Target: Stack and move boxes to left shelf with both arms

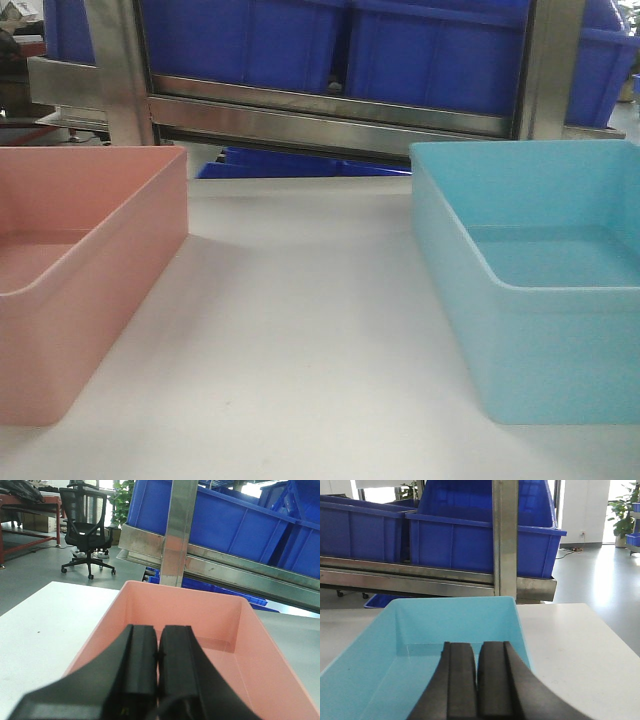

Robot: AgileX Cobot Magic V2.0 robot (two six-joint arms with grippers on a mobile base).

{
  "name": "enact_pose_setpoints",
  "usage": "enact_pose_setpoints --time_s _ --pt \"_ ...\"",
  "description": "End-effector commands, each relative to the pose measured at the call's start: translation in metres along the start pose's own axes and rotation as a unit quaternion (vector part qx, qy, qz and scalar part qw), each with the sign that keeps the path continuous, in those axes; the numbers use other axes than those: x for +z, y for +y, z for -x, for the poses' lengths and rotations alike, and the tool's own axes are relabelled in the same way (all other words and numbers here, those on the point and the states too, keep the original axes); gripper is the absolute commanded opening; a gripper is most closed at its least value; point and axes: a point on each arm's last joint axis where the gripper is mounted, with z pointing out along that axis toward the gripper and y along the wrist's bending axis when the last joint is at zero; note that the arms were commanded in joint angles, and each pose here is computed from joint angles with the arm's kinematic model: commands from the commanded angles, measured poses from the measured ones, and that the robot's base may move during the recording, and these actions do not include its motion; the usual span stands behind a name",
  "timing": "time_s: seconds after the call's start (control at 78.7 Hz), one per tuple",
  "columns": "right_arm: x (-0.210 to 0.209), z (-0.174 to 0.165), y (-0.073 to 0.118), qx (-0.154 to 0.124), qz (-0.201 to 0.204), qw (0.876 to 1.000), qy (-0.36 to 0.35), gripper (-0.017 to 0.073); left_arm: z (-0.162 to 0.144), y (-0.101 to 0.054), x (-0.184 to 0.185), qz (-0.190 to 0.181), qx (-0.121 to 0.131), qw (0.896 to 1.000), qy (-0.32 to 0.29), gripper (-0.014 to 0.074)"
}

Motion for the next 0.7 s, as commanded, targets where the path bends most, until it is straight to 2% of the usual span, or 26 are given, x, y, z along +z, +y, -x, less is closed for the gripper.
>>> enact_pose_setpoints --time_s 0.0,0.521,0.686 --pt "-0.0028 0.0176 0.0009 -0.006 0.002 0.998 -0.068 0.0052 0.0103 -0.0006 -0.0018 -0.003 -0.003 0.999 -0.053 -0.0001" --pt "-0.0028 0.0176 0.0009 -0.006 0.002 0.998 -0.068 0.0052 0.0101 -0.0006 -0.0018 -0.003 -0.003 0.999 -0.052 -0.0001" --pt "-0.0028 0.0176 0.0009 -0.006 0.002 0.998 -0.068 0.0052 0.0108 -0.0017 -0.0008 -0.001 -0.004 1.0 0.006 -0.0001"
